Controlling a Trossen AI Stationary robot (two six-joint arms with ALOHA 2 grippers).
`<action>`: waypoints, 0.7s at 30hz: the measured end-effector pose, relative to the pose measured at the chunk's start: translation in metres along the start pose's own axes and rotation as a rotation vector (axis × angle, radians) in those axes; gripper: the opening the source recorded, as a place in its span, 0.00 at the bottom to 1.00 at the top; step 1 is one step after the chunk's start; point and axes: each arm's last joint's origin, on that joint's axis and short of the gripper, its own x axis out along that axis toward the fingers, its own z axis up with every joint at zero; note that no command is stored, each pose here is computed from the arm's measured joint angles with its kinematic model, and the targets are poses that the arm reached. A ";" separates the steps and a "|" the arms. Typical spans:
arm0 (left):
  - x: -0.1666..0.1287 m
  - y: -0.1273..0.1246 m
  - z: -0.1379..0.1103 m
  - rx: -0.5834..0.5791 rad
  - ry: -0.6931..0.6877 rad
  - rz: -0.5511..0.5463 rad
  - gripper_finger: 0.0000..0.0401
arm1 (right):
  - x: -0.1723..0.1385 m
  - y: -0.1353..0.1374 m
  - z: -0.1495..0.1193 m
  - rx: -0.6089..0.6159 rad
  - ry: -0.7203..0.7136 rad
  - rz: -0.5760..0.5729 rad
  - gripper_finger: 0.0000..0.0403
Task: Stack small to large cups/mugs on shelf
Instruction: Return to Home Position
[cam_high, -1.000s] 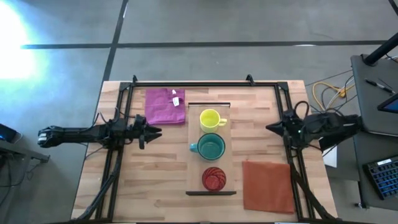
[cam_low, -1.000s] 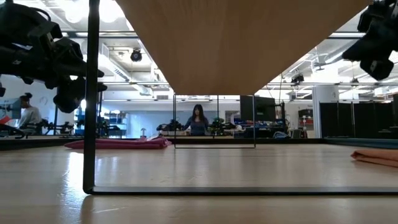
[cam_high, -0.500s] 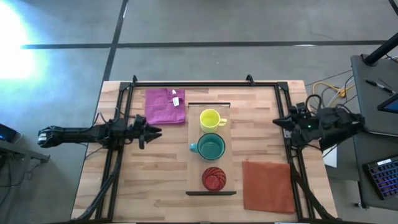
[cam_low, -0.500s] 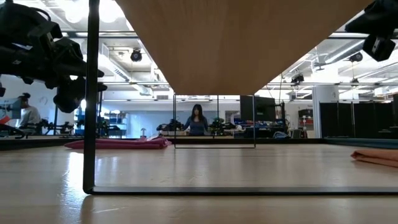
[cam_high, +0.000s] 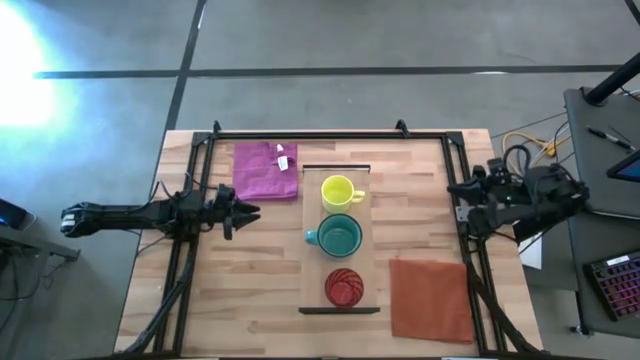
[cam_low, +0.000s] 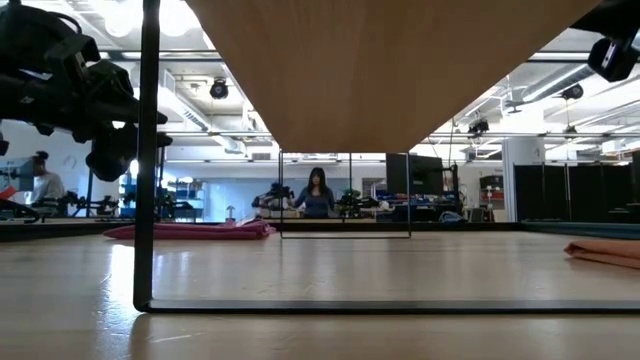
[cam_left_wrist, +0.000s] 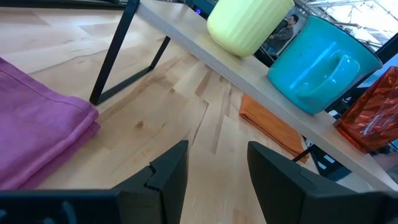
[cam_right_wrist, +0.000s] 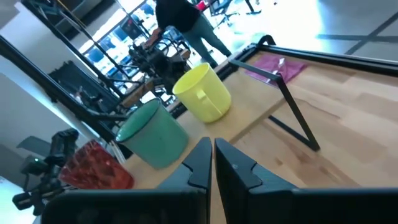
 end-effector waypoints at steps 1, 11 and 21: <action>0.000 0.000 0.000 0.000 0.000 0.000 0.38 | -0.001 0.000 0.001 0.001 -0.003 0.002 0.03; 0.000 0.000 0.000 0.000 0.000 0.000 0.38 | -0.005 0.002 0.005 0.008 -0.017 0.014 0.03; 0.000 0.000 0.000 0.000 0.000 0.000 0.38 | -0.005 0.002 0.005 0.009 -0.017 0.014 0.03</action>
